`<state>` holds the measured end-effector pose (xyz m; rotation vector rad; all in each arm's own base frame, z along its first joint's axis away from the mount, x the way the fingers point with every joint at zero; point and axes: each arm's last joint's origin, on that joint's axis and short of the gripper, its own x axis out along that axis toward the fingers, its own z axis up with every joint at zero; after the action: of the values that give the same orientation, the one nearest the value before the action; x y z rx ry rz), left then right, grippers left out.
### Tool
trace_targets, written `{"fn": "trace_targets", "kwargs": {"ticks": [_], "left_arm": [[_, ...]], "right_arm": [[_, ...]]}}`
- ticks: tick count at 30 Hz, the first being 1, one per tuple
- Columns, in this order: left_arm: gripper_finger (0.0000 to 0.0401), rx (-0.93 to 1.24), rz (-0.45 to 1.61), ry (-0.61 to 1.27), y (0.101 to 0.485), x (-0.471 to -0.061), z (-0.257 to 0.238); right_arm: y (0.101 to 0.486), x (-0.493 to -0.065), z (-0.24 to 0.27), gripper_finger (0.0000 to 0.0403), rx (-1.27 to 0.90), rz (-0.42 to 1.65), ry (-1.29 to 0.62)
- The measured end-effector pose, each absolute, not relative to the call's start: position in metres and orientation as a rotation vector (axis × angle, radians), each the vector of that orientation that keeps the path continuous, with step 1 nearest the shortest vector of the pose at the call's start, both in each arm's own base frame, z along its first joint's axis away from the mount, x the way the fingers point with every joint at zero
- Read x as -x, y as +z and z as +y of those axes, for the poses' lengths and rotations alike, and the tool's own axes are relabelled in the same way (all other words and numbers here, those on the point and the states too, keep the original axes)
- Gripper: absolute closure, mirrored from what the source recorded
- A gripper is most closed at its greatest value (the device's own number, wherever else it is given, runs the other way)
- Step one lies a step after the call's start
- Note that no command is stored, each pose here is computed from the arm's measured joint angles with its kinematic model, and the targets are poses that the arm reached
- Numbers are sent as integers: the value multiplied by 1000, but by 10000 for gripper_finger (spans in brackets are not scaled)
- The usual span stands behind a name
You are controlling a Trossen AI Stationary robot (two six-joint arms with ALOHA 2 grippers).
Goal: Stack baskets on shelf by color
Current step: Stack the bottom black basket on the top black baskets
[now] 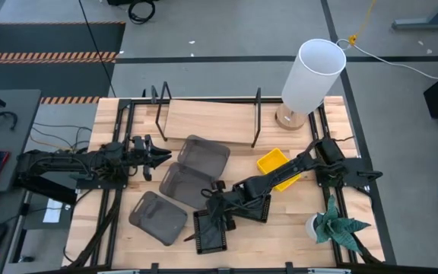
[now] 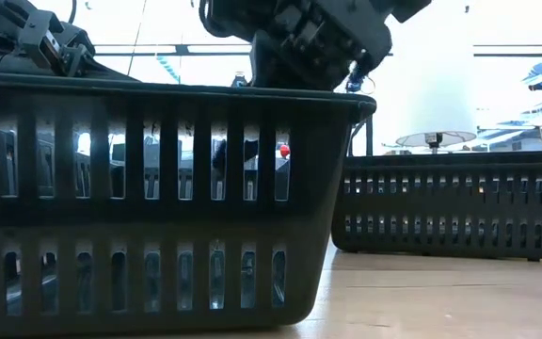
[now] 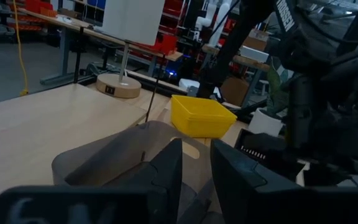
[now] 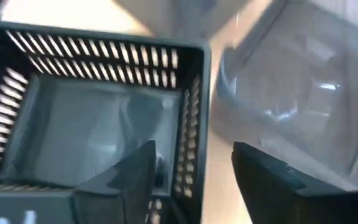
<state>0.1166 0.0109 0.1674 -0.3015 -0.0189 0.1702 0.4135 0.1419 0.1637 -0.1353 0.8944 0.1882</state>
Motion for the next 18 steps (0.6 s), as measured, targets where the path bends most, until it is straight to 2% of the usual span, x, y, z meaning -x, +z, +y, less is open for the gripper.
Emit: {"fn": "trace_targets", "kwargs": {"ticks": [16, 18], "left_arm": [[313, 301, -20, 170, 168, -117, 11], [311, 302, -20, 170, 167, -117, 11]], "right_arm": [[160, -409, 141, 376, 97, 952, 179], [161, -409, 142, 389, 90, 955, 184]]}}
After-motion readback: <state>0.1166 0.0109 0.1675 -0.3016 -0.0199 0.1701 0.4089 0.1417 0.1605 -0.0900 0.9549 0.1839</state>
